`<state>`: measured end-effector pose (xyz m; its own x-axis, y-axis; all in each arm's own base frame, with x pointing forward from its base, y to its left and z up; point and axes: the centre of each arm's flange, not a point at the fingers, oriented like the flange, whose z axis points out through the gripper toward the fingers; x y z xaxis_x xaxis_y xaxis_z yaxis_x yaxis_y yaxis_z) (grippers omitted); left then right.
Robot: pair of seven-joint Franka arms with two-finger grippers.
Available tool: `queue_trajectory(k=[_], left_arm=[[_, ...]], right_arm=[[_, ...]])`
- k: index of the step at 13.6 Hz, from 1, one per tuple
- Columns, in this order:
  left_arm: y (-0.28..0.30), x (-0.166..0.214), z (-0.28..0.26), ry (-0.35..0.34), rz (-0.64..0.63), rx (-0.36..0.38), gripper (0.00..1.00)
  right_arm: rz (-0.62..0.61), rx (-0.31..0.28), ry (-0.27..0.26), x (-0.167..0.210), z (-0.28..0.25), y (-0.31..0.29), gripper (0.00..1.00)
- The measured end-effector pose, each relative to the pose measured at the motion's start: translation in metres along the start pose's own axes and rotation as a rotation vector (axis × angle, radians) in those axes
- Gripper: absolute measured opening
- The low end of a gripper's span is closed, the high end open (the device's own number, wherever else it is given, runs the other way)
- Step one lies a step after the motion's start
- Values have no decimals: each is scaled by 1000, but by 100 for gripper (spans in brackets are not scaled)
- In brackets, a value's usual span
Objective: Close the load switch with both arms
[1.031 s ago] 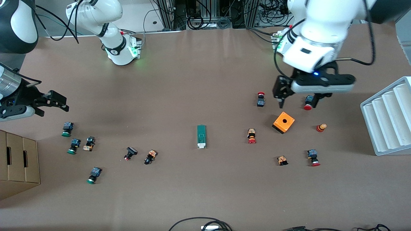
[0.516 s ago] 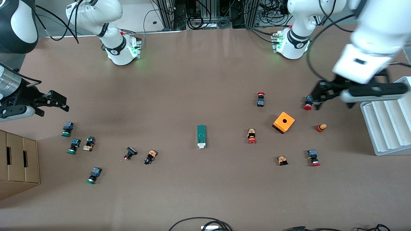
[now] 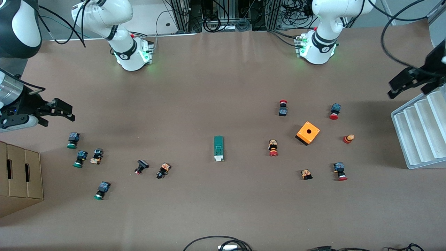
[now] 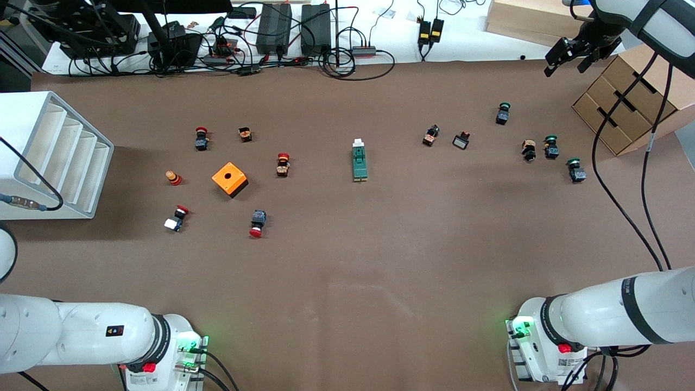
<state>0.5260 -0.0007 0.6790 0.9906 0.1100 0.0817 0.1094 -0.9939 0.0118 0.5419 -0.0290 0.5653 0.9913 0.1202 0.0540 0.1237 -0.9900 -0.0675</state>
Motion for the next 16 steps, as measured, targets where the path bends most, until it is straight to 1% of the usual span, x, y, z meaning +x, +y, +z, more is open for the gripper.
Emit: queue_trajectory(k=[2, 5, 6, 13, 16], left_arm=[[-21, -3, -2, -18, -15, 0, 100], [-41, -10, 5, -86, -41, 5, 100], [-43, -11, 8, -98, -43, 6, 100], [-38, -6, 37, -151, -36, 11, 100], [-38, 8, 60, -131, -35, 14, 100]], right_arm=[[0, 0, 0, 0, 0, 0, 100], [0, 0, 0, 0, 0, 0, 100], [0, 0, 0, 0, 0, 0, 100], [0, 0, 0, 0, 0, 0, 100], [0, 0, 0, 0, 0, 0, 100]])
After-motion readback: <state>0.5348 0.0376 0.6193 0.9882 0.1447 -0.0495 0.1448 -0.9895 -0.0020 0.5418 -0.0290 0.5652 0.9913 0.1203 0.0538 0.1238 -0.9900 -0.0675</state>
